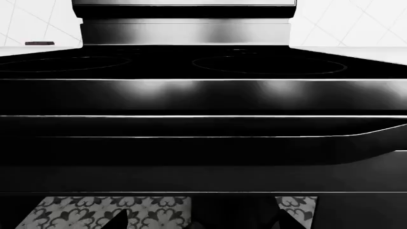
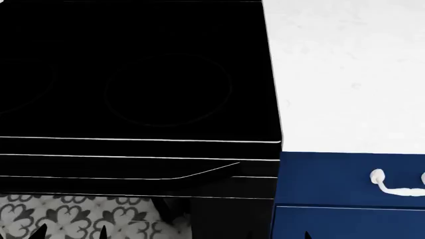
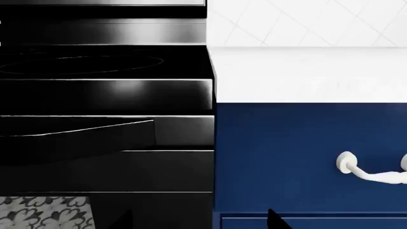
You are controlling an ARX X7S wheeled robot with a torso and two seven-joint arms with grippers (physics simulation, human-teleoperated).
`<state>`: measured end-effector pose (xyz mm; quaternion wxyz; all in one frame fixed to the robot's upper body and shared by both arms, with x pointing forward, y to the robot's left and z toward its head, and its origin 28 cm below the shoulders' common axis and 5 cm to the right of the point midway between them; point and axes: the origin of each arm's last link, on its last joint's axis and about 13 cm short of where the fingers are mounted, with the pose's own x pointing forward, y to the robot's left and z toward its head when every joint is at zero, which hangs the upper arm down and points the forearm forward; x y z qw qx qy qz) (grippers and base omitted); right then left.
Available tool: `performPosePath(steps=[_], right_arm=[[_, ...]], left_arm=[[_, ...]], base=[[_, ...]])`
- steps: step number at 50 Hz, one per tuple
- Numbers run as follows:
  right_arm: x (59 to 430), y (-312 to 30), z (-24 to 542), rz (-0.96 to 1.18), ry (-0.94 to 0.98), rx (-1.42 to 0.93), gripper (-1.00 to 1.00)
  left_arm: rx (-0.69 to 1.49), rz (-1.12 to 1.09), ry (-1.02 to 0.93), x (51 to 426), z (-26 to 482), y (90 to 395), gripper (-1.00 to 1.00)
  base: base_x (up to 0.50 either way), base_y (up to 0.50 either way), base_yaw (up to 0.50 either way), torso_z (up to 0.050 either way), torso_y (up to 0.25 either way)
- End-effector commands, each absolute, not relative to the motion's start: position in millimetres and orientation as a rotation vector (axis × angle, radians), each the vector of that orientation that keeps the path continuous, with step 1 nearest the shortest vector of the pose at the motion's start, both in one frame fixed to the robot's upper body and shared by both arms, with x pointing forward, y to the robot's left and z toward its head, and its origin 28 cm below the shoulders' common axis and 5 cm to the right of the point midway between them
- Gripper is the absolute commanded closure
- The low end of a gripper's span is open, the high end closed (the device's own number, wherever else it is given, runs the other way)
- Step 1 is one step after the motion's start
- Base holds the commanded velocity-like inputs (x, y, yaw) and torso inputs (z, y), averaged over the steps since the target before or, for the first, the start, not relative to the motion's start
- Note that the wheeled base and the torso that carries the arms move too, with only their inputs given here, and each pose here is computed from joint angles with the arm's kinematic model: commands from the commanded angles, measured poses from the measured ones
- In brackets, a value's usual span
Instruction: Close the microwave door
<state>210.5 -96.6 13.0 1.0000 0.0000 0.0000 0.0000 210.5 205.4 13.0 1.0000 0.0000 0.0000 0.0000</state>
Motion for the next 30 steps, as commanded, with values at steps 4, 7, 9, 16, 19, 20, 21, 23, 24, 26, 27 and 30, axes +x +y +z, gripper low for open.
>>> performPosePath(steps=[4,7,9,16,19,20,21,23,24,26,27,30], right_arm=[[209.9,-98.0,14.2,0.0,0.011,0.049,-1.0],[209.1,-97.8,15.1,0.006,0.003,0.066,-1.0],[208.8,-97.7,15.5,0.008,0.0,0.067,-1.0],[208.2,-97.6,15.1,0.01,0.0,0.064,-1.0],[208.3,-97.6,14.6,0.014,-0.001,0.057,-1.0],[208.4,-97.7,13.8,0.016,-0.002,0.053,-1.0],[208.0,-97.5,14.4,0.017,-0.003,0.05,-1.0],[207.8,-97.4,14.8,0.019,-0.006,0.046,-1.0],[206.8,-97.2,15.8,0.025,-0.017,0.049,-1.0],[205.9,-97.6,16.2,0.029,-0.036,0.049,-1.0],[205.3,-97.1,17.2,0.031,-0.041,0.045,-1.0],[205.6,-96.7,16.4,0.032,-0.041,0.029,-1.0]], left_arm=[[0.002,0.0,-0.002,209.8,13.7,205.1,-1.0],[0.002,-0.001,-0.002,209.6,13.6,205.3,-1.0],[0.002,-0.001,-0.002,209.5,13.5,205.4,-1.0],[0.003,-0.001,-0.004,209.1,14.5,205.2,-1.0],[0.004,-0.001,-0.004,209.2,14.5,205.2,-1.0],[0.003,-0.001,-0.004,209.1,14.5,205.2,-1.0],[0.004,-0.001,-0.004,209.1,14.5,205.2,-1.0],[0.004,-0.002,-0.005,209.0,14.3,205.3,-1.0],[0.004,-0.002,-0.005,208.9,14.2,205.3,-1.0],[0.006,-0.003,-0.005,208.9,14.2,205.3,-1.0],[0.005,-0.002,-0.005,208.8,14.1,205.4,-1.0],[0.005,-0.002,-0.005,208.8,14.3,205.2,-1.0]], base=[[0.0,0.0,0.0,0.0,0.0],[0.0,0.0,0.0,0.0,0.0],[0.0,0.0,0.0,0.0,0.0],[0.0,0.0,0.0,0.0,0.0],[0.0,0.0,0.0,0.0,0.0],[0.0,0.0,0.0,0.0,0.0],[0.0,0.0,0.0,0.0,0.0],[0.0,0.0,0.0,0.0,0.0],[0.0,0.0,0.0,0.0,0.0],[0.0,0.07,0.0,0.0,0.0],[0.0,0.38,0.0,0.0,0.0],[0.0,0.5,0.0,0.0,0.0]])
